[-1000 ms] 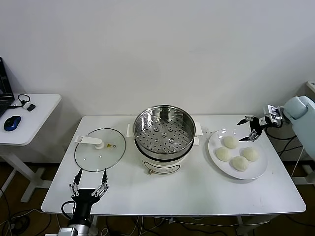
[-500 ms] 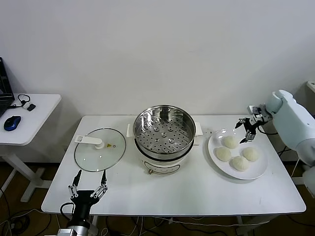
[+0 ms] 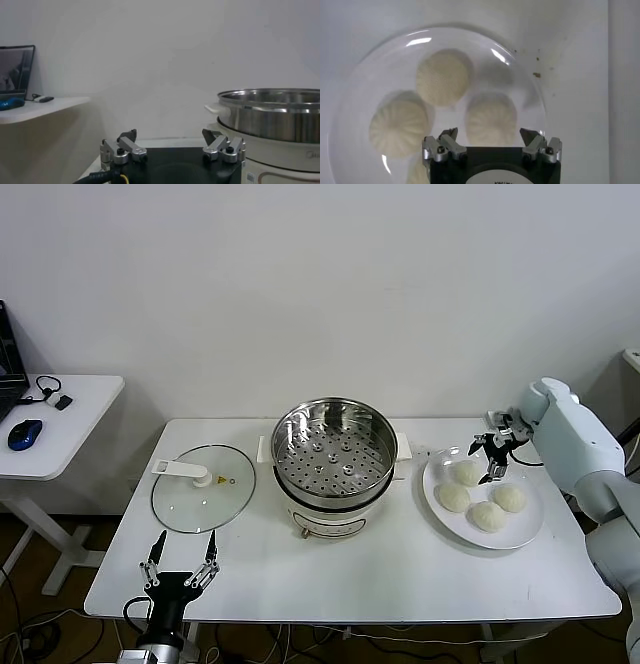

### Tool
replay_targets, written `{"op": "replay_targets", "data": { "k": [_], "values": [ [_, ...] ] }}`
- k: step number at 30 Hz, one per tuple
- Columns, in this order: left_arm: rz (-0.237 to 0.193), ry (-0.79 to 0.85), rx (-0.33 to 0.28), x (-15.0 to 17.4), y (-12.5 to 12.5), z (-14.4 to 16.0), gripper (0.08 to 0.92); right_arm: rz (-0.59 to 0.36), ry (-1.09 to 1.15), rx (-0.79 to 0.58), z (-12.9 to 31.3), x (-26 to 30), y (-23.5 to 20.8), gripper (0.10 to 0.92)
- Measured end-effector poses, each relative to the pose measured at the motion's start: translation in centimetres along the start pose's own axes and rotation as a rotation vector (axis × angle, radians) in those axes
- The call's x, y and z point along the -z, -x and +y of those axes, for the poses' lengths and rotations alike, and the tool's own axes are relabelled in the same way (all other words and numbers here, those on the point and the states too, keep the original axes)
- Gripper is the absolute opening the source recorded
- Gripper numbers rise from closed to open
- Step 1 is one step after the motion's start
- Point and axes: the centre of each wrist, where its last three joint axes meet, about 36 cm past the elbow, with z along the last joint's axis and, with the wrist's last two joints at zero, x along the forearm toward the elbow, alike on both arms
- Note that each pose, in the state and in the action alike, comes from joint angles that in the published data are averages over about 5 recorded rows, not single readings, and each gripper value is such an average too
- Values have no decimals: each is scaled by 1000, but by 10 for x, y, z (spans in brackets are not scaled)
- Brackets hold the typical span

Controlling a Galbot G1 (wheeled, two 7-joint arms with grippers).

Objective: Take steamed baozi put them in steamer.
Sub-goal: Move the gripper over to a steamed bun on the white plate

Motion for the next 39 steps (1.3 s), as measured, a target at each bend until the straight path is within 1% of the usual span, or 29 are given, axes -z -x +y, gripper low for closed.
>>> {"op": "replay_targets", "data": {
  "k": [13,23,26,29,32,39],
  "values": [
    [7,-8,2,-3,-4,-1,823,6,7,-16,3,5,16,823],
    [13,-15,5,-5,-7,-1,823,13,18,-20,4,7,21,822],
    [13,-16,5,-5,-8,-1,823,14,22,-22,4,7,20,799],
    [14,-17,6,-5,-8,-1,823,14,24,-24,4,7,20,750],
    [14,-19,6,-5,-8,-1,823,13,29,-25,5,6,21,721],
    [17,-28,9,-6,-9,-1,823,11,28,-26,6,6,22,713]
  ]
}}
